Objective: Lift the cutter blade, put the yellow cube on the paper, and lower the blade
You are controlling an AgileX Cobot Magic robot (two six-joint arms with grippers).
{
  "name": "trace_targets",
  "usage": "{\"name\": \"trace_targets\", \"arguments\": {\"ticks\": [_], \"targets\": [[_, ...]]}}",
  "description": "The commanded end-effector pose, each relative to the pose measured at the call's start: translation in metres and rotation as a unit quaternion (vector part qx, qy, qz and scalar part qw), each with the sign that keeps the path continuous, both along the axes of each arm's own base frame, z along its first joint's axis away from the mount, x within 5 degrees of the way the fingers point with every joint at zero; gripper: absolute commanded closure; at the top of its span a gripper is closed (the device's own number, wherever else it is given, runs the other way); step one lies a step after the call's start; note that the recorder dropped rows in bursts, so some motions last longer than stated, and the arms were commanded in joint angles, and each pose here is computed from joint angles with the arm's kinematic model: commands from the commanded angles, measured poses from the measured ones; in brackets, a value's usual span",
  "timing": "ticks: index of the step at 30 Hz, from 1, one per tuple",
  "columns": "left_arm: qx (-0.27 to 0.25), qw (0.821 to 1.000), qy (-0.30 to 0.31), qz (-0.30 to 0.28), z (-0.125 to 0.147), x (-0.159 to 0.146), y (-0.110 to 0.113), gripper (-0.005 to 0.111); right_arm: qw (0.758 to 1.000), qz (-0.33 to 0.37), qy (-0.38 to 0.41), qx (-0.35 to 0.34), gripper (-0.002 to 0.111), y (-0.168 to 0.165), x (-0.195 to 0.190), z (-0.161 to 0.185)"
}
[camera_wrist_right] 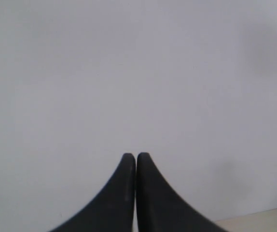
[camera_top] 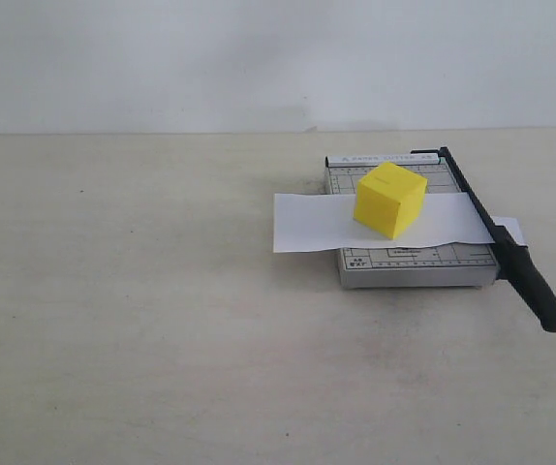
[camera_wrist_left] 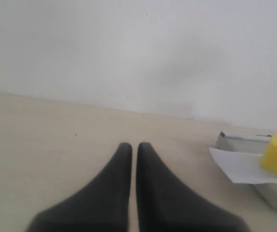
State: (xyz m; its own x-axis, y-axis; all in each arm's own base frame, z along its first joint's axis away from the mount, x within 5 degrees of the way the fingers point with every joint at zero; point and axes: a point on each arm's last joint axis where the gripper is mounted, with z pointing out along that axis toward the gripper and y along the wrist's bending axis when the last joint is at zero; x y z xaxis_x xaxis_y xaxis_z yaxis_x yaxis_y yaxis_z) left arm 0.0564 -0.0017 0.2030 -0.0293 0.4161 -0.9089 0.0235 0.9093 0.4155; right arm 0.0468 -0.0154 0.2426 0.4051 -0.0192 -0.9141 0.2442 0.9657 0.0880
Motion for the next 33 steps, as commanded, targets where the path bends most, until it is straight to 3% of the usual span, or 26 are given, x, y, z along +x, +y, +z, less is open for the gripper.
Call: {"name": "trace_targets", "arguments": {"ticks": [1,3,10,15,33], "targets": [[0.156,0.988,0.002,-0.002,-0.0016,0.0000,0.0006,0.102,1.000,-0.006,0.001,-0.005,0.107,-0.0003,-0.0002,-0.0013],[0.190,0.982,0.003,-0.002,-0.0017,0.0000,0.0009,0.102,1.000,-0.006,0.001,-0.005,0.107,-0.0003,-0.0002,-0.0013],[0.189,0.982,0.026,-0.011,-0.0062,-0.0003,0.0001,0.102,1.000,-0.006,0.001,-0.005,0.107,-0.0003,-0.0002,-0.0013],[0.123,0.992,0.023,-0.014,-0.0056,-0.0003,-0.0013,0.102,1.000,-0.006,0.001,-0.005,0.107,-0.0003,-0.0002,-0.0013],[0.122,0.992,0.020,-0.013,-0.0050,-0.0002,-0.0012,0.102,1.000,-0.006,0.002,-0.005,0.107,-0.0003,-0.0001,-0.0014]]}}
